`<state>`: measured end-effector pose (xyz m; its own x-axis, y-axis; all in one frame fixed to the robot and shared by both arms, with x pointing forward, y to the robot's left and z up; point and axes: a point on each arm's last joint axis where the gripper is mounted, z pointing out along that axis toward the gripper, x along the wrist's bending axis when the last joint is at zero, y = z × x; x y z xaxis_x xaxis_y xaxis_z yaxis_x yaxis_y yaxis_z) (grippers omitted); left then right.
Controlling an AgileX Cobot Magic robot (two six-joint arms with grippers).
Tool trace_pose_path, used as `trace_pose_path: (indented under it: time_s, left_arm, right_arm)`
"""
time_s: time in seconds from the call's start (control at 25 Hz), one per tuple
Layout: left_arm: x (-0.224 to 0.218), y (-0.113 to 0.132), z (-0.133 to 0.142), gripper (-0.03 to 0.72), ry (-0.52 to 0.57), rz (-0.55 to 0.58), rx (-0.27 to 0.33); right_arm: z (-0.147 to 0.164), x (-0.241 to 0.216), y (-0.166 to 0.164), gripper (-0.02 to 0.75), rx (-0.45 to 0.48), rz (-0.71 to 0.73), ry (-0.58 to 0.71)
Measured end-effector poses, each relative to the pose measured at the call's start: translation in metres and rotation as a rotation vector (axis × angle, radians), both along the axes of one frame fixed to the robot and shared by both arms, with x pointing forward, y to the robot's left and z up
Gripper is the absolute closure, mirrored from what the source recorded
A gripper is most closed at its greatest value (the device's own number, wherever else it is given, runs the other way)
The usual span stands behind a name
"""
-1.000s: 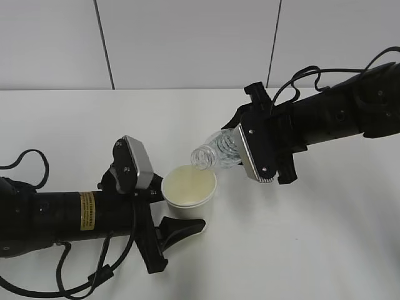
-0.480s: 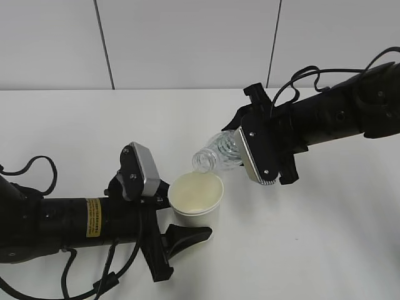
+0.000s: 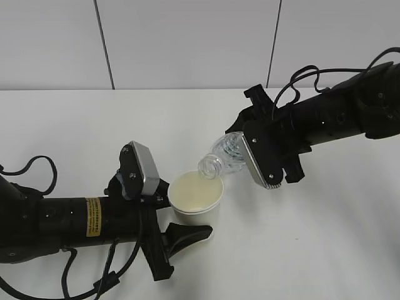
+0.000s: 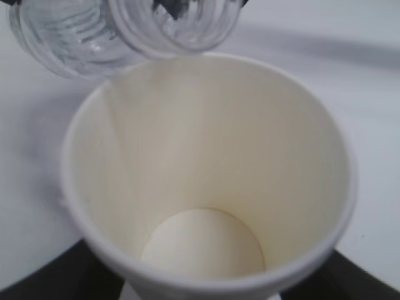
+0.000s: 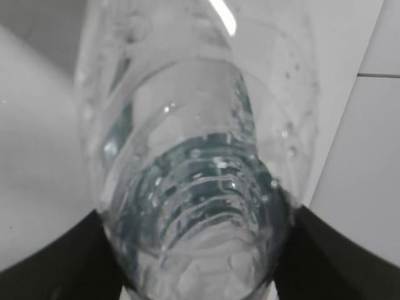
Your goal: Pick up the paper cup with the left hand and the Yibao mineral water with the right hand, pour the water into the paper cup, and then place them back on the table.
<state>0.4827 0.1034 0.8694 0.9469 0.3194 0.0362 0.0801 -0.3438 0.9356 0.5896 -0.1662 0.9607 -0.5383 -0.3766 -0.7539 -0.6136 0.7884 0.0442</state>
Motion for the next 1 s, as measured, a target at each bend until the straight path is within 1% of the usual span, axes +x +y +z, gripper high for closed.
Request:
trace_pose_path:
  time_s: [0.2,0.56,1.0]
  left_arm:
    - [0.0,0.0,0.001,0.23,-0.003,-0.002,-0.011]
    - [-0.001,-0.001,0.001,0.234,-0.001,-0.008,-0.011]
    - [-0.001,-0.001,0.001,0.235,-0.002,-0.016,-0.009]
  right_arm:
    - [0.0,0.001,-0.001,0.284,-0.015,0.004,-0.012]
    - [0.0,0.002,-0.002,0.284,-0.05,0.018,-0.039]
    - [0.0,-0.001,0.008,0.284,-0.066,0.026,-0.053]
